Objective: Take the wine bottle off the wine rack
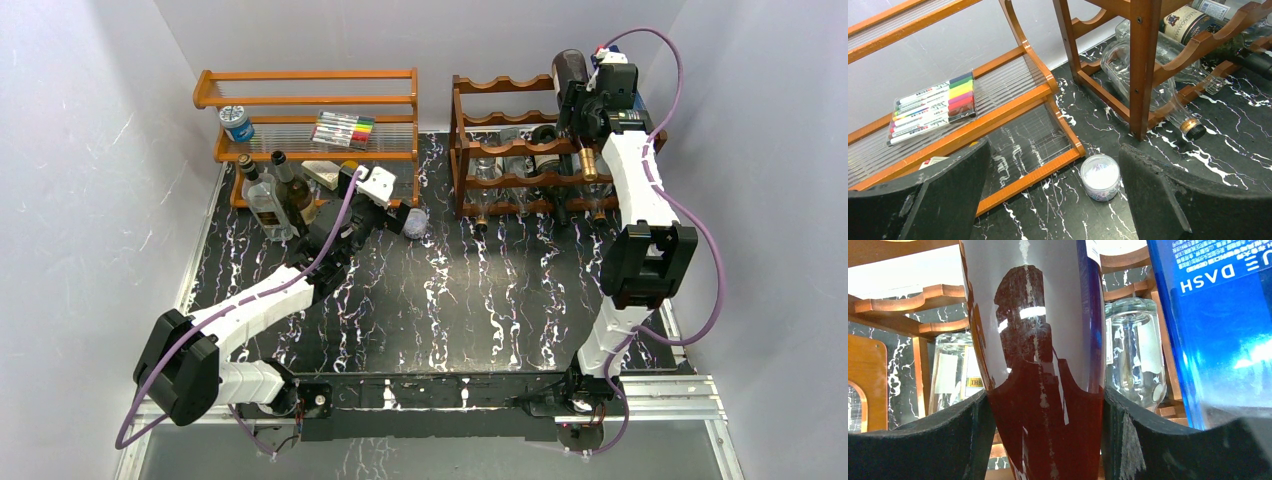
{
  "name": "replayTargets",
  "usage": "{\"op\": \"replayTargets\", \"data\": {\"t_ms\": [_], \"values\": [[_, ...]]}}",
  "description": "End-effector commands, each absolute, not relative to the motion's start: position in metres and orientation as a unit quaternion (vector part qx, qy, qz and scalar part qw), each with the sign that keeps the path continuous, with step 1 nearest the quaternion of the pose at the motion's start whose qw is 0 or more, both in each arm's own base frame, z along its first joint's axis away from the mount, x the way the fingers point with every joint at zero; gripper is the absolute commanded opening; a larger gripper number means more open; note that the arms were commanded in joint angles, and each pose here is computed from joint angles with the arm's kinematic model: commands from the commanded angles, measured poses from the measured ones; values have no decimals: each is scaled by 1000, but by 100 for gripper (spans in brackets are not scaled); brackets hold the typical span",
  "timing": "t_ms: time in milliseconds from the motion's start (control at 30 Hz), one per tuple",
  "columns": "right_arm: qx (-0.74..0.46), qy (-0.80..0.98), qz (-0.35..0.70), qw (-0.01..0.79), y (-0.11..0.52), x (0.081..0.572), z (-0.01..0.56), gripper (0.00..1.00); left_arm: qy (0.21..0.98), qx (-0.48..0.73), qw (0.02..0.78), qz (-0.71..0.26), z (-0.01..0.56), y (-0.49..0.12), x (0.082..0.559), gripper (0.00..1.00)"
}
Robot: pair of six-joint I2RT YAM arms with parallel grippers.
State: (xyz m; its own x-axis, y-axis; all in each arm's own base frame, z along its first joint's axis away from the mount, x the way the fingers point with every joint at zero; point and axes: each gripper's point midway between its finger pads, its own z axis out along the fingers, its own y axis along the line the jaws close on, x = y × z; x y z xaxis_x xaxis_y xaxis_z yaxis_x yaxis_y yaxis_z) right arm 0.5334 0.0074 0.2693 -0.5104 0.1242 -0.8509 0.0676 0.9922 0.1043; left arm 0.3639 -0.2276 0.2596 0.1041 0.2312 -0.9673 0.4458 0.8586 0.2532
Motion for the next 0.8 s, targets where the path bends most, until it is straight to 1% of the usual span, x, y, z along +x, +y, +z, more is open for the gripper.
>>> {"op": "replayTargets", "data": {"t_ms": [0,100,167,767], "values": [[50,742,85,663,26,538,413,16,650,250,712,-89,274,-231,362,98],[50,737,87,668,26,538,418,16,649,250,713,-88,275,-231,362,98],[47,724,90,683,27,529,436,16,649,249,713,-88,274,-231,362,98],[46,679,129,721,36,516,479,11,649,249,713,-90,274,-231,362,98]]}}
